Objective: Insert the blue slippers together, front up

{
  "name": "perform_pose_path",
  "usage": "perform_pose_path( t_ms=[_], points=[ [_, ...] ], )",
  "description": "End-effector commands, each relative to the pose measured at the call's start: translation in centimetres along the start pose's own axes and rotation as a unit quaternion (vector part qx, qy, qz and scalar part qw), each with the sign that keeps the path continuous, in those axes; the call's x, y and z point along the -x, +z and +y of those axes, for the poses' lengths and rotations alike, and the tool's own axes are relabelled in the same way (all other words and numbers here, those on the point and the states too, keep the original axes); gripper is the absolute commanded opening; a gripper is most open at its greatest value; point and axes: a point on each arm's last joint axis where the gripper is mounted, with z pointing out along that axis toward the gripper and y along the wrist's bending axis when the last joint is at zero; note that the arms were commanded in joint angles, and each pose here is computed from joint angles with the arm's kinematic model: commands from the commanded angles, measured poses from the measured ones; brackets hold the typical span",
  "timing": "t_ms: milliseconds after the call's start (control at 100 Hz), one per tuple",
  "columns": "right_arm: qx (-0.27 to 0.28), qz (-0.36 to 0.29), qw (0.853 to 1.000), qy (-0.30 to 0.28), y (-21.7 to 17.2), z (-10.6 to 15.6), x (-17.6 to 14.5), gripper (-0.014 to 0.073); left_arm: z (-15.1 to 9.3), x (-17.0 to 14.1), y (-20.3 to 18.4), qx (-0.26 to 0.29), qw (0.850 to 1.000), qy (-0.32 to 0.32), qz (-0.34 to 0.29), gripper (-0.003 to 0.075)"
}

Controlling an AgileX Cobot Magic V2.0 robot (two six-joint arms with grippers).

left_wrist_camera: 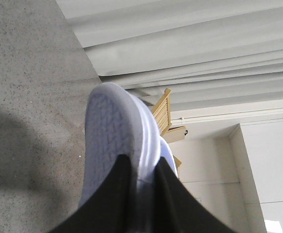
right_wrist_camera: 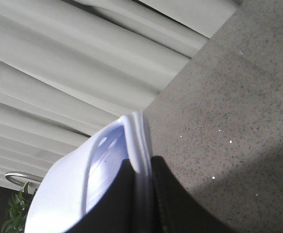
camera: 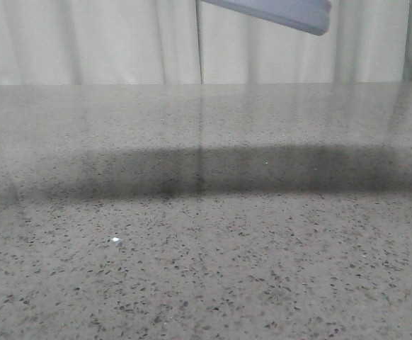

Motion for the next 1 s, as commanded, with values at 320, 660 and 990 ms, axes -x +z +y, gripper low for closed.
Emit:
perform_pose_path(
  t_ms=[320,660,990],
  points=[
    [0.096,0.106,0.989,0.028,3.6,0.5,-0.7,-0.0107,-2.4,-1.2,-0.3,-0.078,0.994,-0.024,0.066,0.0016],
    [0.144,0.14,0.98,-0.012,3.5,1.1,-1.4,-0.0107,-2.4,-1.2,-0.3,-0.079,0.994,-0.024,0.066,0.0016],
    [0.155,0.144,0.977,-0.033,3.4,1.2,-1.5,-0.0106,-2.4,-1.2,-0.3,-0.078,0.995,-0.022,0.063,0.0016]
  ],
)
